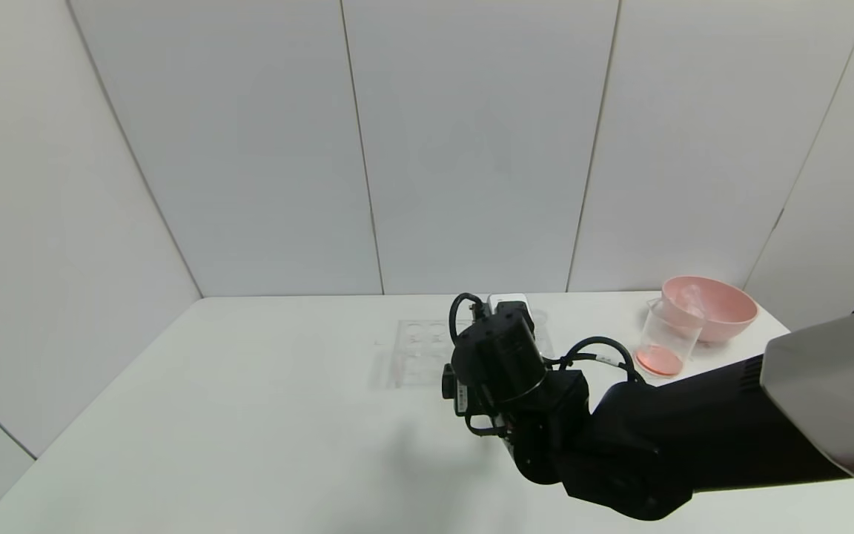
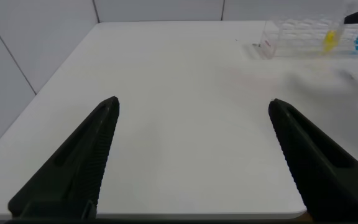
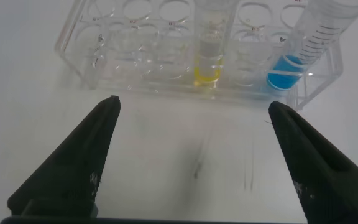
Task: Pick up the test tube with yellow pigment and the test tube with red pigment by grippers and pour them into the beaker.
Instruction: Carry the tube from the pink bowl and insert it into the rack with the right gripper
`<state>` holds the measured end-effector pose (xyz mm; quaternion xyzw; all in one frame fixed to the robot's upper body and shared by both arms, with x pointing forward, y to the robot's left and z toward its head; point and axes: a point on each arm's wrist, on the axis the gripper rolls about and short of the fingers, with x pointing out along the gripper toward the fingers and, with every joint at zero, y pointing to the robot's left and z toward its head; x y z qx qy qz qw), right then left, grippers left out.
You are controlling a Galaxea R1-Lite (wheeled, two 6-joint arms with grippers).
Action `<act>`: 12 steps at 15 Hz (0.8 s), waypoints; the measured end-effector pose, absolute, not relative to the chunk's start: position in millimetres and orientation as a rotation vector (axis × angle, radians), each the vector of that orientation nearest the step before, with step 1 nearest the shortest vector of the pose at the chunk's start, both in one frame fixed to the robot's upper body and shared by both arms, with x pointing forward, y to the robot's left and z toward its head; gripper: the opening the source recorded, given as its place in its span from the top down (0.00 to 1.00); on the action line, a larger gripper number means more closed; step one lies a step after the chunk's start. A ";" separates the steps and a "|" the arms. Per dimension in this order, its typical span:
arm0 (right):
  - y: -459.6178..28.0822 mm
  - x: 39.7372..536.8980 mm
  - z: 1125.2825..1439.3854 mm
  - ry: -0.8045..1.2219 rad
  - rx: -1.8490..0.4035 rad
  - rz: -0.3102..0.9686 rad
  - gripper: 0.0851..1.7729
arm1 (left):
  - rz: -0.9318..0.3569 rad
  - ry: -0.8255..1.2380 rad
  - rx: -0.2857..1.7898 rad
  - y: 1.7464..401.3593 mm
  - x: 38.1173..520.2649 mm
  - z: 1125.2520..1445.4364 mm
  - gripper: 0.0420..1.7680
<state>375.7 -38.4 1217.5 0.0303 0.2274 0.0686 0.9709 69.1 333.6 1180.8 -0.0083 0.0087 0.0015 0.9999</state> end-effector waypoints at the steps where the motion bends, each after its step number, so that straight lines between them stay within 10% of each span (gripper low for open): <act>1: -36.2 380.3 1216.5 0.448 0.056 0.125 0.04 | 0.003 0.018 -0.017 333.6 69.1 1180.7 0.03; 12: -24.7 432.3 1198.7 0.352 0.013 0.088 0.04 | 0.003 0.018 -0.017 333.6 69.1 1180.7 0.03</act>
